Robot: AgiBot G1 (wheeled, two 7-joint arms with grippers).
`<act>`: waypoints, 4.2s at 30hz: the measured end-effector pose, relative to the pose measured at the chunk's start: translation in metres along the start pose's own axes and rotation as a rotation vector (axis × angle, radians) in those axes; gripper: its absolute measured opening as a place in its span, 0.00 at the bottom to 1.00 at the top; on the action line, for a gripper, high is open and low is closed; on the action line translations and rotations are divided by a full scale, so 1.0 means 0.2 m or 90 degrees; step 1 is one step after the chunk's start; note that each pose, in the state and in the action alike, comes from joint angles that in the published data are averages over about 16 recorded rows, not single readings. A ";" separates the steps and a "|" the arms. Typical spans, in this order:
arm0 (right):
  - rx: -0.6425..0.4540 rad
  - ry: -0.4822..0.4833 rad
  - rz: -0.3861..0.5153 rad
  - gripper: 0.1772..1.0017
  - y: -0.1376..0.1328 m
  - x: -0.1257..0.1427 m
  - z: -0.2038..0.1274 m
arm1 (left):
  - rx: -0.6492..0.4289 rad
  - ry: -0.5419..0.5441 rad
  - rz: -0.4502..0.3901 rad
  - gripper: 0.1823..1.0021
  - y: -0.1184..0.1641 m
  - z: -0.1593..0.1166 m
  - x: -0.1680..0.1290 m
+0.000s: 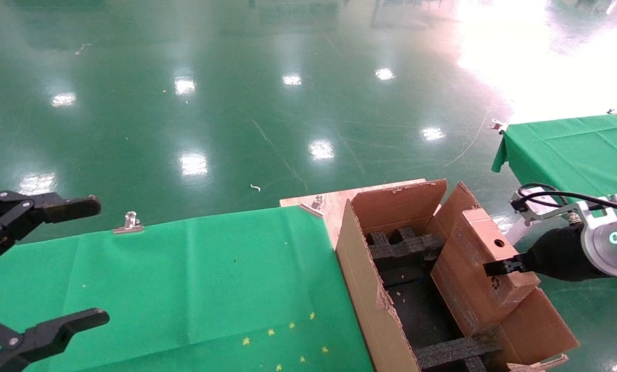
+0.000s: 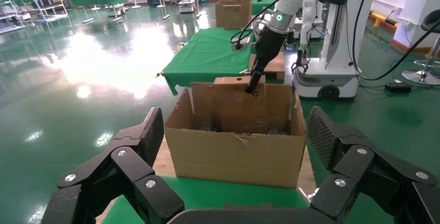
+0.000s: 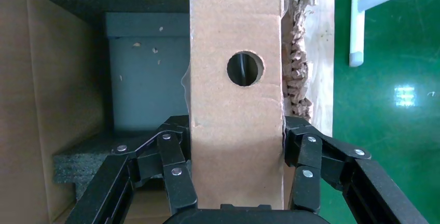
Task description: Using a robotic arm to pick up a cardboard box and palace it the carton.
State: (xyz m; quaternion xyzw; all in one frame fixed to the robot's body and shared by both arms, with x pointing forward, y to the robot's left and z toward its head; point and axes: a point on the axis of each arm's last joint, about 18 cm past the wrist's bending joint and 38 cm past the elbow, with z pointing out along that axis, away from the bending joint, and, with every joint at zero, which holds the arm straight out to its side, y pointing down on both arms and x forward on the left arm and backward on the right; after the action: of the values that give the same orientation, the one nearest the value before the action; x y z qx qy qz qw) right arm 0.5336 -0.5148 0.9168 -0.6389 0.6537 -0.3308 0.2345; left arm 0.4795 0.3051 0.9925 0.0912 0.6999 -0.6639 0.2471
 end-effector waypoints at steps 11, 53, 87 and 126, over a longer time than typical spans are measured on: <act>0.027 0.053 0.003 0.24 -0.03 0.04 0.05 | 0.000 0.000 0.000 1.00 0.00 0.00 0.00; 0.032 0.099 -0.018 0.21 0.07 -0.16 0.45 | 0.000 0.000 0.000 1.00 0.00 0.00 0.00; -0.031 0.078 -0.014 0.20 0.26 -0.23 0.68 | 0.000 0.000 0.000 1.00 0.00 0.00 0.00; 0.099 0.046 -0.003 0.80 -0.14 -0.26 0.40 | 0.000 0.000 0.000 1.00 0.00 0.00 0.00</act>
State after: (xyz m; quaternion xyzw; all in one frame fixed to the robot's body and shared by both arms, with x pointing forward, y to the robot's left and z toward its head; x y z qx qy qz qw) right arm 0.6140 -0.4725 0.8776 -0.6077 0.6326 -0.4043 0.2590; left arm 0.4796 0.3052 0.9924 0.0910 0.6998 -0.6640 0.2472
